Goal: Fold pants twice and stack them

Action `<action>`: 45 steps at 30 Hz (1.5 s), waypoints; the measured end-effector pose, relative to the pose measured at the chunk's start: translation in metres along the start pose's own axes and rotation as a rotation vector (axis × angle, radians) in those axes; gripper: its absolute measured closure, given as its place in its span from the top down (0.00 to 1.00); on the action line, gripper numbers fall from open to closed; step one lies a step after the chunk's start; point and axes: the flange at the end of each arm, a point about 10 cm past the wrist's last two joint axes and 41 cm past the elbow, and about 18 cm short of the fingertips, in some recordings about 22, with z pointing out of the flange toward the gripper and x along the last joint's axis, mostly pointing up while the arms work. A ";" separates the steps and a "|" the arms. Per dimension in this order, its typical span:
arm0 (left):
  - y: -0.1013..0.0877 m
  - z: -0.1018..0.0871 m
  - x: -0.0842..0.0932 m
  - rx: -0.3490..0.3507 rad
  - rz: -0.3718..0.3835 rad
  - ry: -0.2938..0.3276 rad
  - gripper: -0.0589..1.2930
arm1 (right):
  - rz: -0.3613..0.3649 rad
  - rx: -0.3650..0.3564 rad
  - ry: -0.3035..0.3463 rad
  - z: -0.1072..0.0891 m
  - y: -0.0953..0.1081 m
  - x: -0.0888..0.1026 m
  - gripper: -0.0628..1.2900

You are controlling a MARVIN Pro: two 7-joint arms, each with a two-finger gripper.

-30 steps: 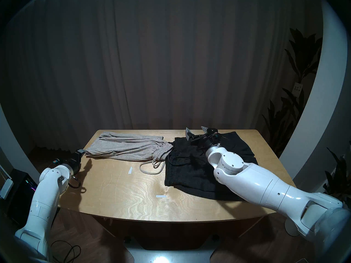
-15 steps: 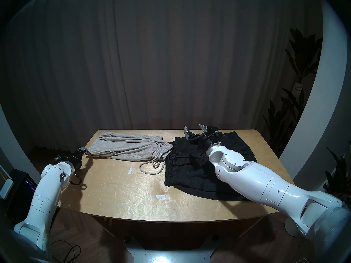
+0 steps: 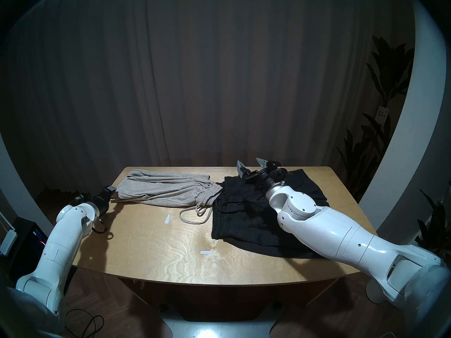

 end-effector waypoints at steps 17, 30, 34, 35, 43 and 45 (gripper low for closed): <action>0.015 0.028 0.001 -0.012 0.054 -0.043 0.94 | -0.015 -0.021 0.016 -0.005 0.004 0.004 0.97; 0.025 0.049 0.003 -0.017 0.082 -0.045 0.93 | -0.013 -0.038 0.024 -0.009 0.005 0.006 0.97; 0.026 0.054 0.004 -0.023 0.089 -0.047 0.93 | -0.012 -0.041 0.027 -0.010 0.006 0.006 0.97; 0.026 0.055 0.004 -0.026 0.091 -0.049 0.93 | -0.012 -0.042 0.028 -0.010 0.006 0.006 0.97; 0.027 0.060 0.005 -0.032 0.113 -0.059 0.91 | -0.009 -0.045 0.031 -0.011 0.006 0.007 0.97; 0.028 0.061 0.004 -0.030 0.125 -0.062 0.90 | -0.006 -0.044 0.033 -0.011 0.006 0.008 0.97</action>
